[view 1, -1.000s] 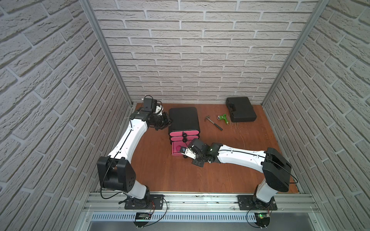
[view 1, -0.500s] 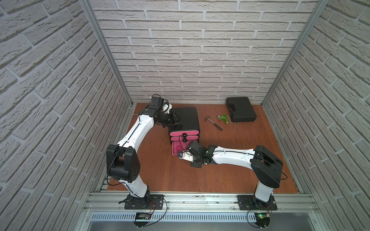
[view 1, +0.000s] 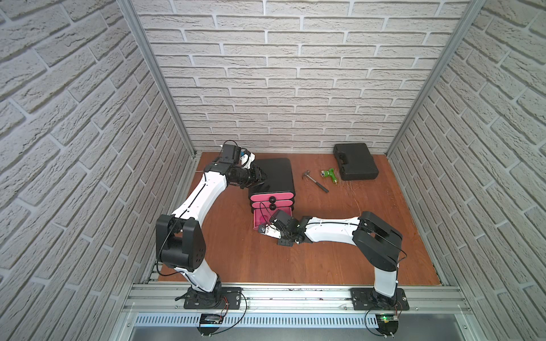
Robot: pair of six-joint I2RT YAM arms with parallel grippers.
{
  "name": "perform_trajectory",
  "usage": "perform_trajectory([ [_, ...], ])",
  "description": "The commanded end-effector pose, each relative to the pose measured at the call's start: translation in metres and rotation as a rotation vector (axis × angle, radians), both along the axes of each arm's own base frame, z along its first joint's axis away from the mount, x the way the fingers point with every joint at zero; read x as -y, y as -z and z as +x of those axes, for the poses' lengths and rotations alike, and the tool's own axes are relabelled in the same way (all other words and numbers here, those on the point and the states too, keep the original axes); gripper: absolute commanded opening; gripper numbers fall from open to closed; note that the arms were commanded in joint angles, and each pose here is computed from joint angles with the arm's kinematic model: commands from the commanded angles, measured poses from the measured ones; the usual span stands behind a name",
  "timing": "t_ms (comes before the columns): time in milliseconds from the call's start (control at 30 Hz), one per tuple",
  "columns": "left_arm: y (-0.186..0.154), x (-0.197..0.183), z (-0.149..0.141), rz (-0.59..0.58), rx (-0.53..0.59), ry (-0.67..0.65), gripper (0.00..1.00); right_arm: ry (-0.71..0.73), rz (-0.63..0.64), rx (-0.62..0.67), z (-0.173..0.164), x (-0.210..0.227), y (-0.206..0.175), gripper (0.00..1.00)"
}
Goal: Put the paint cans in the drawer according to color
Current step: Close the drawer of the storage box.
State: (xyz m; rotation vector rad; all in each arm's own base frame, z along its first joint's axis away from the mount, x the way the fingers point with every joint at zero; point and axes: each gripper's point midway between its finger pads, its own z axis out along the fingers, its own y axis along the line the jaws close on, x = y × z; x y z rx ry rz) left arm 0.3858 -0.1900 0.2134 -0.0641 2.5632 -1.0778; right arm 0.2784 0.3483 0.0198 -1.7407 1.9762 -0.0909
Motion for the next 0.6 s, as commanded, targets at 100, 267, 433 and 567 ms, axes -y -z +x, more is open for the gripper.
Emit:
perform_trajectory([
  [100, 0.073, -0.023, -0.037, 0.161, -0.254, -0.03, 0.39, -0.057, 0.044, 0.082, 0.019, -0.021, -0.015, 0.03],
  [267, 0.078, -0.024, -0.04, 0.17, -0.262, -0.03, 0.39, -0.006, 0.057, 0.136, 0.047, -0.021, -0.03, 0.03],
  [433, 0.088, -0.026, -0.045, 0.181, -0.287, -0.028, 0.39, -0.006, 0.044, 0.189, 0.073, -0.021, -0.031, 0.03],
  [567, 0.088, -0.026, -0.046, 0.179, -0.287, -0.03, 0.39, -0.015, 0.03, 0.229, 0.085, -0.023, -0.035, 0.03],
])
